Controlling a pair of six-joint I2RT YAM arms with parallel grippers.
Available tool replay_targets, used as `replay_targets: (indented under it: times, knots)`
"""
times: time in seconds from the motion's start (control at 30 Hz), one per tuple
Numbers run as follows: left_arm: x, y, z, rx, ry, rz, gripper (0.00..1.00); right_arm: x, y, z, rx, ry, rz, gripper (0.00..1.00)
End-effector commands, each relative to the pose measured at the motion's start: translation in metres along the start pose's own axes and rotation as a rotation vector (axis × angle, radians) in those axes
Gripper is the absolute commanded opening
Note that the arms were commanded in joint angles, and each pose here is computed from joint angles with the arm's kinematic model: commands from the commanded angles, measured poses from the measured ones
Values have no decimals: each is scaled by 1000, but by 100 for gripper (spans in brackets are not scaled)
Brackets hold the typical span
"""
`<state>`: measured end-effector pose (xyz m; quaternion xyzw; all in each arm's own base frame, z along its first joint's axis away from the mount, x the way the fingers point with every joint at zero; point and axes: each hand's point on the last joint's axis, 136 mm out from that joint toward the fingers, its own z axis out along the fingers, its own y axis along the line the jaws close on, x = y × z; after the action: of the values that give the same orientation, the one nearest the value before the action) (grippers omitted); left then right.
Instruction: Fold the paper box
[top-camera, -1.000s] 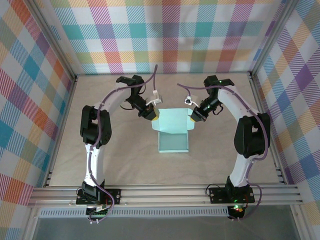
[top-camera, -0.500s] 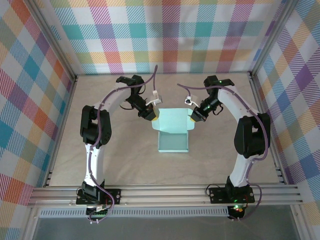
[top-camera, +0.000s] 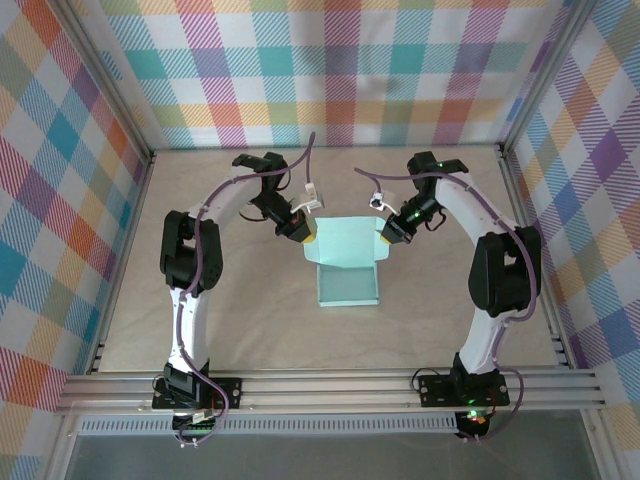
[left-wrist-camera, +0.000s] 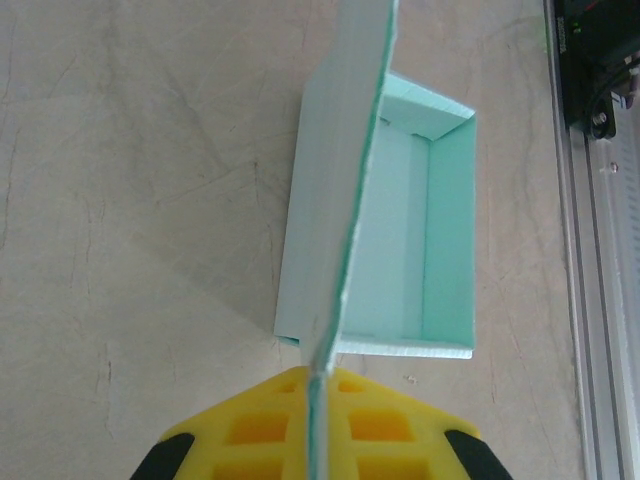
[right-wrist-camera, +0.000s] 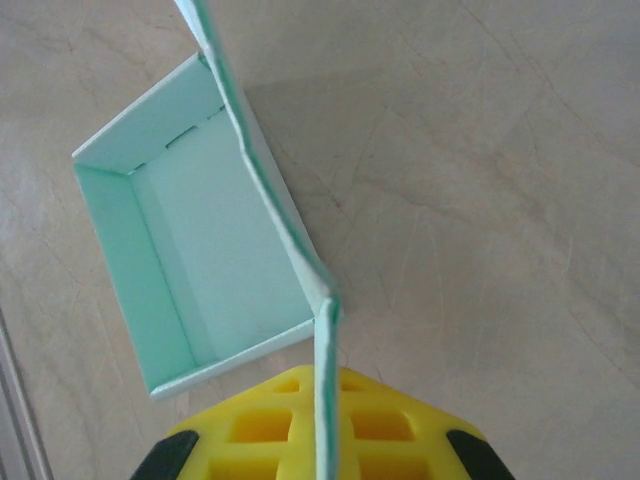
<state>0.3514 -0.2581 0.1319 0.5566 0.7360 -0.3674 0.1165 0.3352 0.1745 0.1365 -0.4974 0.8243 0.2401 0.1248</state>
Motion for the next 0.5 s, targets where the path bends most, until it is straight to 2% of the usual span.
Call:
replay_targets:
  times: [0.0, 0.17, 0.3, 0.47]
  knots:
    - [-13, -4, -17, -70, -46, -10, 0, -15, -5, -14, 115, -77, 16, 0]
    - [-36, 23, -26, -267, -103, -72, 0, -22, -14, -15, 290, -122, 78, 0]
    - [-58, 39, -29, -441, -123, -139, 0, -31, -29, -24, 460, -196, 219, 0]
    - [-77, 53, -31, -604, -154, -287, 0, -44, -27, -28, 593, -295, 264, 0]
